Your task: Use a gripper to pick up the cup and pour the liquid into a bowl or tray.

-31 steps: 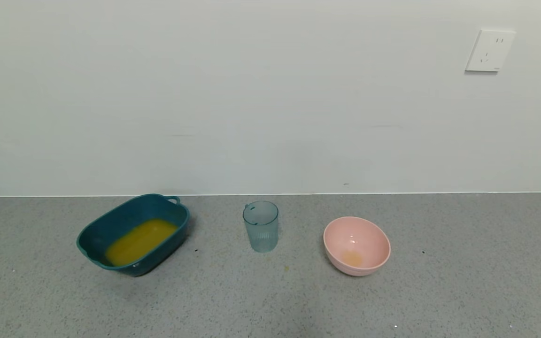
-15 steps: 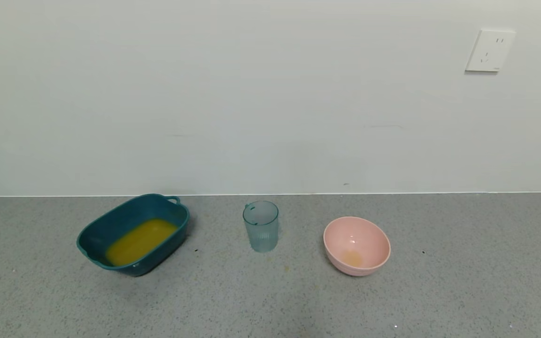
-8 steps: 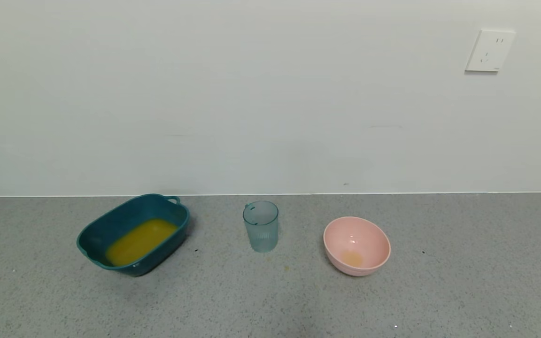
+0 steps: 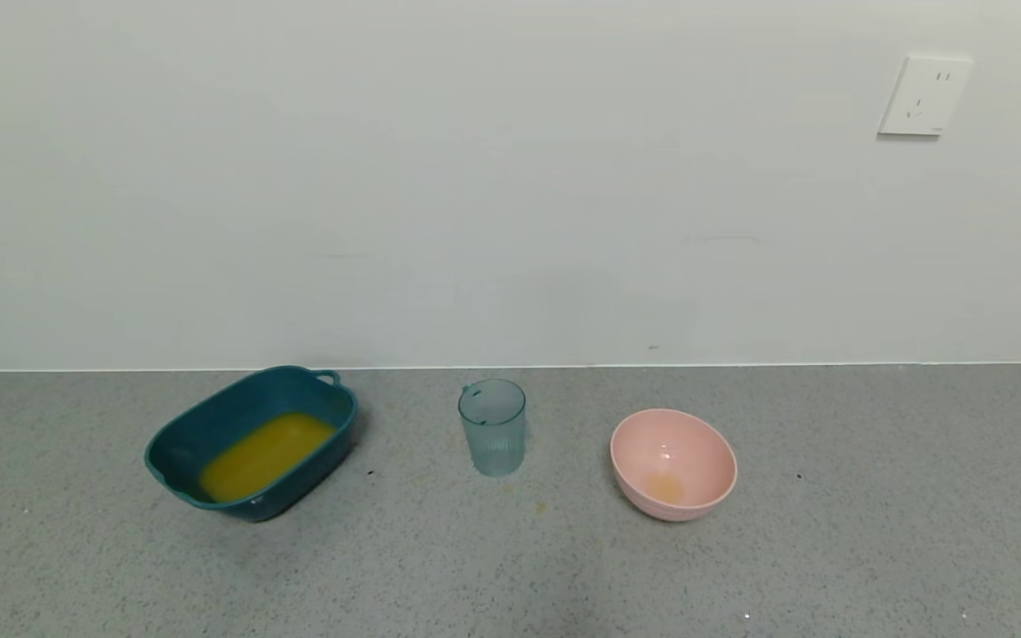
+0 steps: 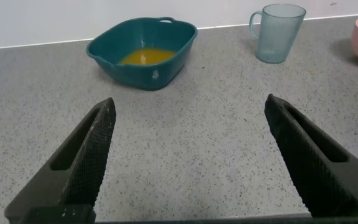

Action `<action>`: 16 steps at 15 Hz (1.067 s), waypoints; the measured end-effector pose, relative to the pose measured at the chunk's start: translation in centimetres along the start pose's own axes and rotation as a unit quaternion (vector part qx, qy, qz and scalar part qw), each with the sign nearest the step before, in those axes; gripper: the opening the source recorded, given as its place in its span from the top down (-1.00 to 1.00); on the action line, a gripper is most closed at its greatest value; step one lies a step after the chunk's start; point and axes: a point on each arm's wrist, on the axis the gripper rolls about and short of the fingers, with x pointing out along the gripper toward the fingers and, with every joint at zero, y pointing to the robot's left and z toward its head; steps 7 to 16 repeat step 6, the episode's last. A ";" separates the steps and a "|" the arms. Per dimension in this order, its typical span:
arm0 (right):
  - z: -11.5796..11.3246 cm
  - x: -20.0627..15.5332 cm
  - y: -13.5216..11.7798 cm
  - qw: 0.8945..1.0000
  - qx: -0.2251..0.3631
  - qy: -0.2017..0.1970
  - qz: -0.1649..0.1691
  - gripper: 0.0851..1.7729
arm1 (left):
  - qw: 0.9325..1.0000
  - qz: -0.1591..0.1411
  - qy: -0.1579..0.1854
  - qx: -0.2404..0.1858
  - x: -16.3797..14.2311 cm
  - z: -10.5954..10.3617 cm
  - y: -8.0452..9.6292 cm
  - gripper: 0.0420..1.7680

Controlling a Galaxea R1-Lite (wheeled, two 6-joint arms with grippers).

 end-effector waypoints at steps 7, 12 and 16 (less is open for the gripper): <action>0.0 0.0 0.0 1.000 0.000 0.000 0.000 -0.93 | 1.000 0.000 0.000 0.000 0.0 0.0 0.0 -0.94; 0.0 0.0 0.0 1.000 0.000 0.000 0.000 -0.93 | 1.000 0.000 0.000 0.000 0.0 0.0 0.0 -0.94; 0.0 0.0 0.0 1.000 0.000 0.000 0.000 -0.93 | 1.000 0.000 0.000 0.000 0.0 0.0 0.0 -0.94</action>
